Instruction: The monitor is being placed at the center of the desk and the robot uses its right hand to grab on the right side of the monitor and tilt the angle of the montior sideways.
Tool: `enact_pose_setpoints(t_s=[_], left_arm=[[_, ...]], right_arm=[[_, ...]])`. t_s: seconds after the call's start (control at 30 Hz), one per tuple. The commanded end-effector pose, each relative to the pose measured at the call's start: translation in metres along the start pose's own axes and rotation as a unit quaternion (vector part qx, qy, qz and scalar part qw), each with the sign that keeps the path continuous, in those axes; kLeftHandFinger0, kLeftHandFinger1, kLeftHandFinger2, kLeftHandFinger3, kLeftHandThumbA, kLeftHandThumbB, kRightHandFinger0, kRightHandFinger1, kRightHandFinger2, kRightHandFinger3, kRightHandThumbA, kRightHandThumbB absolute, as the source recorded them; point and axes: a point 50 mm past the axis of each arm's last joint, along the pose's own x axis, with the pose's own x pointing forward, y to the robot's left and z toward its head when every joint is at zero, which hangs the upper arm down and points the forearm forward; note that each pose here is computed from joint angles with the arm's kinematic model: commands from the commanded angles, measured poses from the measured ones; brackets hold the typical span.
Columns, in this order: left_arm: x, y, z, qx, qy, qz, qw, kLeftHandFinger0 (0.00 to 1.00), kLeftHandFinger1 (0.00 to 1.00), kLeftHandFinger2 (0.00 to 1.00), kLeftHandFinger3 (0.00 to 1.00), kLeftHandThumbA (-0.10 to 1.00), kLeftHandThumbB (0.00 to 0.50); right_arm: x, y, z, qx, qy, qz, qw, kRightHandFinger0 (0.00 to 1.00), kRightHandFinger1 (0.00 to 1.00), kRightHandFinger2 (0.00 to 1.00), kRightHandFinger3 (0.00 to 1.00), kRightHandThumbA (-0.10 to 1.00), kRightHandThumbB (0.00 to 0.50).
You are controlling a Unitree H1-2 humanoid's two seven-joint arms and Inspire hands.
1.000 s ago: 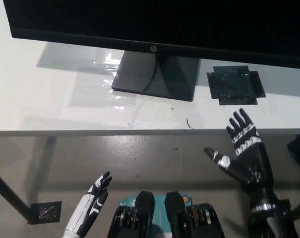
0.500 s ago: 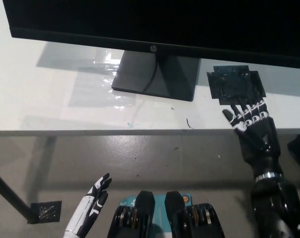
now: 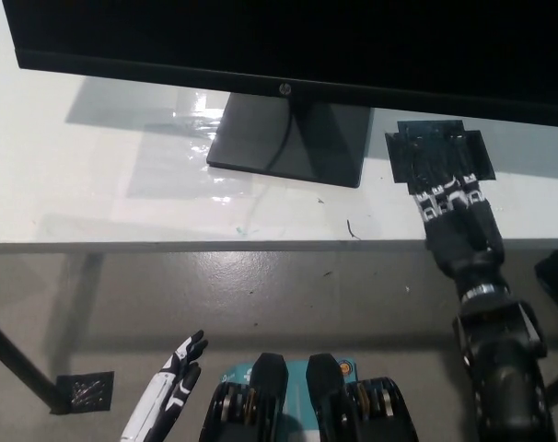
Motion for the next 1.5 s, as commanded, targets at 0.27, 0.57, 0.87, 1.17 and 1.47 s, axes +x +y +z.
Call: enact_pose_setpoints(t_s=[0.27, 0.57, 0.87, 1.17, 1.47], left_arm=[[0.001, 0.004, 0.012, 0.005, -0.046, -0.001, 0.999, 1.00, 1.00, 1.00, 1.00, 1.00, 0.335], [0.002, 0.005, 0.012, -0.001, -0.046, 0.000, 0.999, 1.00, 1.00, 1.00, 1.00, 1.00, 0.326], [0.003, 0.005, 0.013, 0.006, -0.047, 0.001, 0.999, 1.00, 1.00, 1.00, 1.00, 1.00, 0.329], [0.003, 0.005, 0.012, 0.002, -0.046, 0.002, 0.999, 1.00, 1.00, 1.00, 1.00, 1.00, 0.331], [0.004, 0.006, 0.013, 0.003, -0.048, 0.001, 0.999, 1.00, 1.00, 1.00, 1.00, 1.00, 0.324]], right_arm=[[0.052, 0.035, 0.003, 0.069, 0.020, 0.082, 0.994, 1.00, 1.00, 1.00, 1.00, 1.00, 0.380], [0.077, 0.043, 0.008, 0.056, 0.019, 0.079, 0.995, 1.00, 1.00, 1.00, 1.00, 1.00, 0.392], [0.091, 0.046, 0.012, 0.045, 0.014, 0.066, 0.997, 1.00, 1.00, 1.00, 1.00, 1.00, 0.396], [0.097, 0.041, 0.012, 0.040, 0.015, 0.057, 0.997, 1.00, 1.00, 1.00, 1.00, 1.00, 0.384], [0.102, 0.041, 0.012, 0.037, 0.016, 0.049, 0.998, 1.00, 1.00, 1.00, 1.00, 1.00, 0.378]])
